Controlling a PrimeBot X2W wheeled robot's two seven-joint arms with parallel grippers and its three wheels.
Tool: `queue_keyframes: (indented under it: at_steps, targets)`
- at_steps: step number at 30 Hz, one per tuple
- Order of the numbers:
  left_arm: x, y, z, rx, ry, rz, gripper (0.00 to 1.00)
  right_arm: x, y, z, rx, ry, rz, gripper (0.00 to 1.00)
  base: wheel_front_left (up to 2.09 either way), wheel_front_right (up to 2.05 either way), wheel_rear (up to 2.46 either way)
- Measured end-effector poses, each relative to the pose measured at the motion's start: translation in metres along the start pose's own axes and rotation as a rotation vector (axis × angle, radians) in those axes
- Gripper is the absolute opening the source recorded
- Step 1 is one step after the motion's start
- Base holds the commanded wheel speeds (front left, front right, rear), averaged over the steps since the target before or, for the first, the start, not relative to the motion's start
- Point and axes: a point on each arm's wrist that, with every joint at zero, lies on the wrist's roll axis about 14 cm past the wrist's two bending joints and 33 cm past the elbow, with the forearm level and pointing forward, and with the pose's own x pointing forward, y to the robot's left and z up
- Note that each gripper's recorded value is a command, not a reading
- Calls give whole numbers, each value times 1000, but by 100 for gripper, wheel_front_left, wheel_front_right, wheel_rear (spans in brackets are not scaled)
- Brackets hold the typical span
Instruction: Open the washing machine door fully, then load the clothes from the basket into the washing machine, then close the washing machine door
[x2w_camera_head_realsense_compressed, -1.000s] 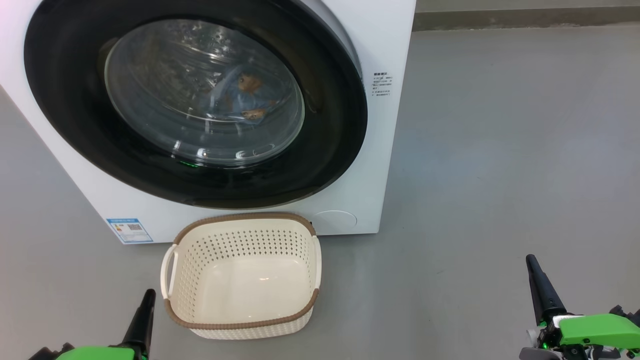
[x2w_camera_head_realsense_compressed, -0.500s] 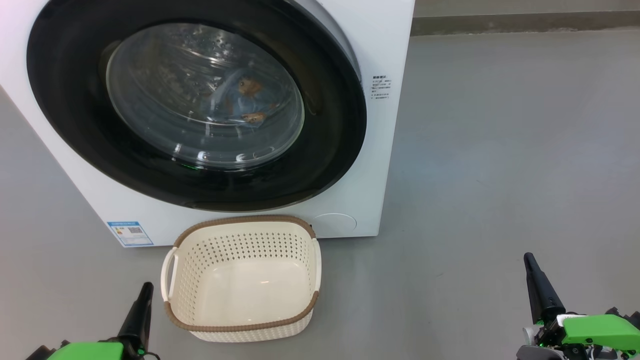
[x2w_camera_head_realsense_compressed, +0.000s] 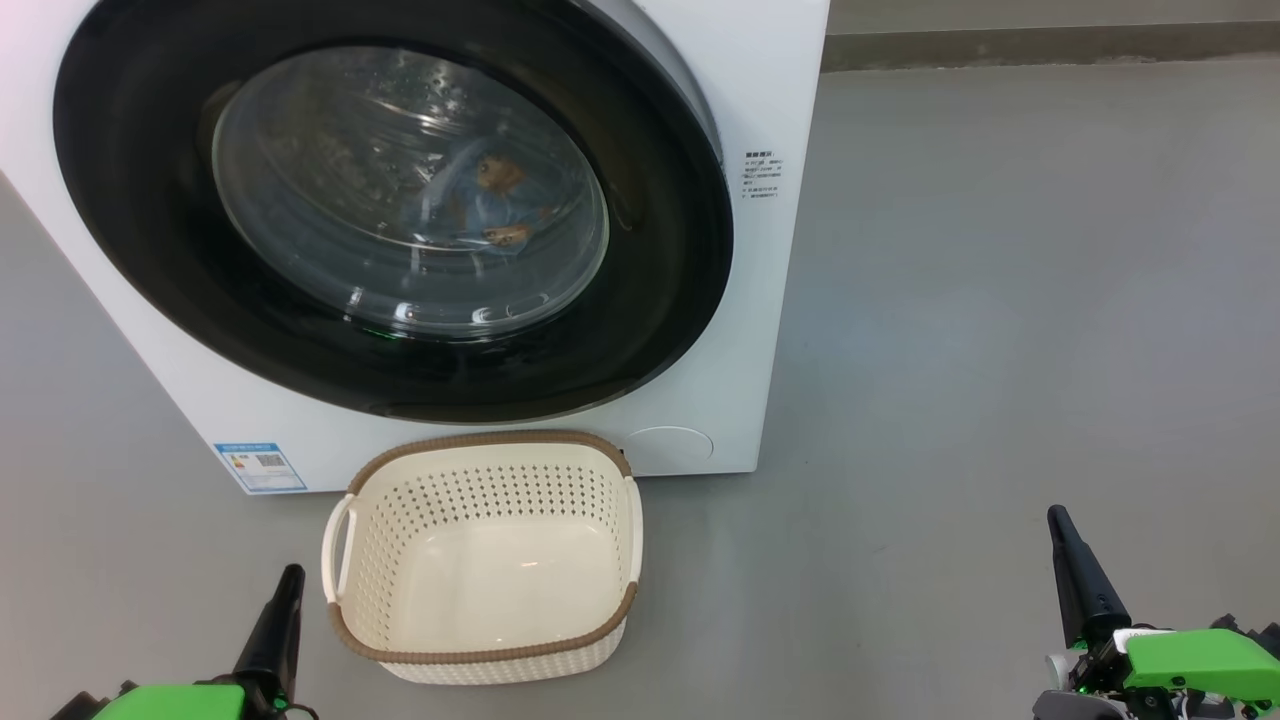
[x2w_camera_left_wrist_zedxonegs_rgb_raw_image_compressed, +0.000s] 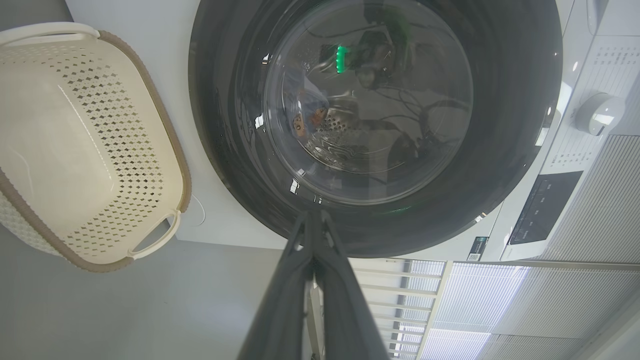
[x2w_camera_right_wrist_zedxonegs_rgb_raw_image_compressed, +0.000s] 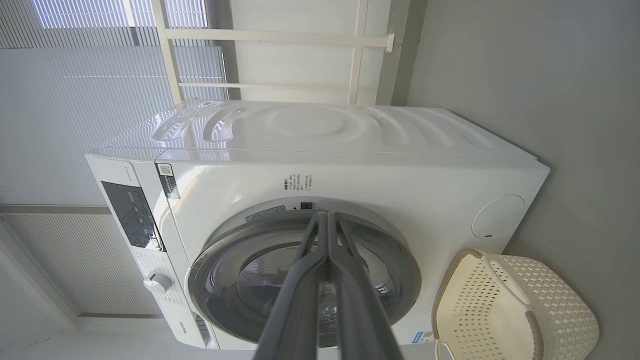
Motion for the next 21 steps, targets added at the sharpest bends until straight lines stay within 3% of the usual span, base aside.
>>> queue_keyframes:
  at_steps: [21]
  targets:
    - [0,0,0,-2,3,0,0,0,0,0,0,0,0,0,0,0,0]
